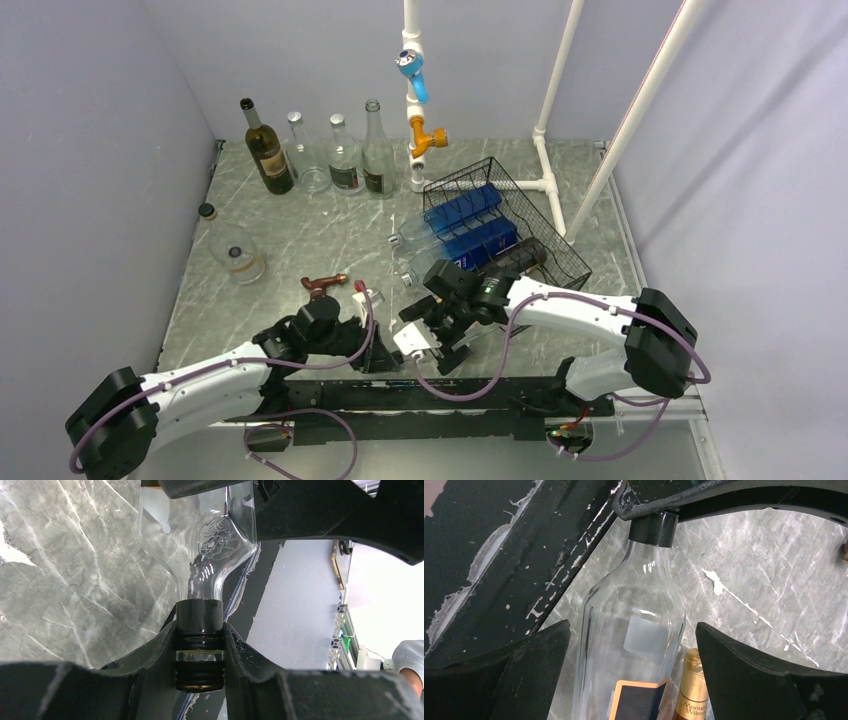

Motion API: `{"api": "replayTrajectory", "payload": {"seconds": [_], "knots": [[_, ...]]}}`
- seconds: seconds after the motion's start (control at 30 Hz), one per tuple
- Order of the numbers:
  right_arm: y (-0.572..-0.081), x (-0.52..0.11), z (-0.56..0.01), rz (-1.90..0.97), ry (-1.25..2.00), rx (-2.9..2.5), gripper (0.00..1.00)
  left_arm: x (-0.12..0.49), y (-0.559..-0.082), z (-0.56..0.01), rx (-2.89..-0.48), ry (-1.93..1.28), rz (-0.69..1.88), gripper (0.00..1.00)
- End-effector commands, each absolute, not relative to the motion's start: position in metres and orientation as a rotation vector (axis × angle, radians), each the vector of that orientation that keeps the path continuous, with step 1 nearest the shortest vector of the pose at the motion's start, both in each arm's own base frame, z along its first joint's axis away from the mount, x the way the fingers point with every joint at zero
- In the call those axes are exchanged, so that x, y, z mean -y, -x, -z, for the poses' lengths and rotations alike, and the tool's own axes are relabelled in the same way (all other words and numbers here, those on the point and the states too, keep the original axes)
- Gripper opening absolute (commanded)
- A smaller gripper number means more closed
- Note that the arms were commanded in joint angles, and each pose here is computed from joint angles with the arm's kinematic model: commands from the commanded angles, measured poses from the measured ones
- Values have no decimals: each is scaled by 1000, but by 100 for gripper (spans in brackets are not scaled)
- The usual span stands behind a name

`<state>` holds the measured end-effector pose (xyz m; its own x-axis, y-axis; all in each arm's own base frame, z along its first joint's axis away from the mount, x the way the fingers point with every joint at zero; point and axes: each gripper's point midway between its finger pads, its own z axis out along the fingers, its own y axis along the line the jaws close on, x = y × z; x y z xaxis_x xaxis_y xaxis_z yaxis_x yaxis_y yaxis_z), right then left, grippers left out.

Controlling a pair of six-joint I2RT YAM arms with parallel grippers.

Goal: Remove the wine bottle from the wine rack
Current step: Pick up the wine bottle from the wine rack.

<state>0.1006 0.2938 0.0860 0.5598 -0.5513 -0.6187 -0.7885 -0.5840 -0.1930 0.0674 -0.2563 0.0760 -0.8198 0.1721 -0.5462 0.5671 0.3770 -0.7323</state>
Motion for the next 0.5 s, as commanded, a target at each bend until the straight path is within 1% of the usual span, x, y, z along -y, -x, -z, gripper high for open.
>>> {"api": "replayTrajectory", "payload": {"seconds": [0.0, 0.13, 0.23, 0.47], "knots": [[-104, -303, -80, -662, 2330, -1082, 99, 270, -69, -118, -2087, -697, 1554, 0], [-100, -305, -76, -656, 2341, -1081, 97, 270, -68, -121, -2082, -705, 1570, 0], [-103, -306, -72, -634, 2344, -1086, 92, 270, -69, -124, -2067, -705, 1579, 0], [-109, -309, -66, -585, 2326, -1099, 89, 271, -68, -130, -2043, -704, 1612, 0]]}}
